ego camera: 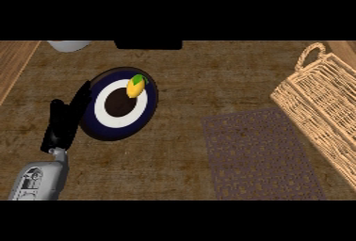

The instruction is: Pick the pear from the placemat and place it in the basket

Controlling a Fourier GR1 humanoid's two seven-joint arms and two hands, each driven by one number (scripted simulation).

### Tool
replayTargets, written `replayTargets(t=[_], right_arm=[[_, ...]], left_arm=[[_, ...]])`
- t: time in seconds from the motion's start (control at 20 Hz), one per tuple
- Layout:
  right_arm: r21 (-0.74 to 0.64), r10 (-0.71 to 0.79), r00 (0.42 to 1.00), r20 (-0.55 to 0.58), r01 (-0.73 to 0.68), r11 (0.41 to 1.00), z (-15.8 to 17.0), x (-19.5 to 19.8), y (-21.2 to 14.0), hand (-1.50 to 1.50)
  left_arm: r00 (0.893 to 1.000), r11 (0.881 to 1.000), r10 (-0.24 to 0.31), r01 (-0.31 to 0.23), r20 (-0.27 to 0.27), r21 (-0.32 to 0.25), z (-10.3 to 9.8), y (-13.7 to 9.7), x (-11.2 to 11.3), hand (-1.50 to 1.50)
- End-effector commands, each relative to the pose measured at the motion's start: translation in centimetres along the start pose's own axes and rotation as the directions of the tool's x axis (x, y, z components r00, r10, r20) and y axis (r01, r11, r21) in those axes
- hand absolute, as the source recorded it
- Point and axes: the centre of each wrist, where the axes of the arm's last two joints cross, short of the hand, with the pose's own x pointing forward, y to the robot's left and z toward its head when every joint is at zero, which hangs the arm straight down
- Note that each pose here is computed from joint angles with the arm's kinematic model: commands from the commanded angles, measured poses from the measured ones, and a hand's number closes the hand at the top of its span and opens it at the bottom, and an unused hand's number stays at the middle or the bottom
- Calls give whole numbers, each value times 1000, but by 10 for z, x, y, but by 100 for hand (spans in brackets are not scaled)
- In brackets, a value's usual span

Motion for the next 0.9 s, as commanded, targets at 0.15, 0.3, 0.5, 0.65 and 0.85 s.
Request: replayTargets(t=[0.15, 0.3, 0.5, 0.65, 0.85], right_arm=[[60, -24, 1000, -15, 25, 998, -9, -35, 49, 150], [120, -145, 983, -108, 158, 980, -20, -56, 55, 150], [123, -229, 966, -122, 244, 962, -28, -55, 76, -150], [62, -303, 951, -66, 307, 950, -24, -66, 80, -150], [-53, -388, 921, -36, 386, 921, -28, -71, 101, -150]], left_arm=[[1000, 1000, -13, 13, -6, -3, 11, 14, 1, 0], [1000, 1000, -10, 10, 8, -16, -6, 16, 14, 0], [1000, 1000, -7, 7, 2, -1, -10, 12, -5, 0], [1000, 1000, -3, 4, -24, 20, 2, -6, 13, 0], [1000, 1000, -5, 5, -6, 8, -5, -3, -6, 0]])
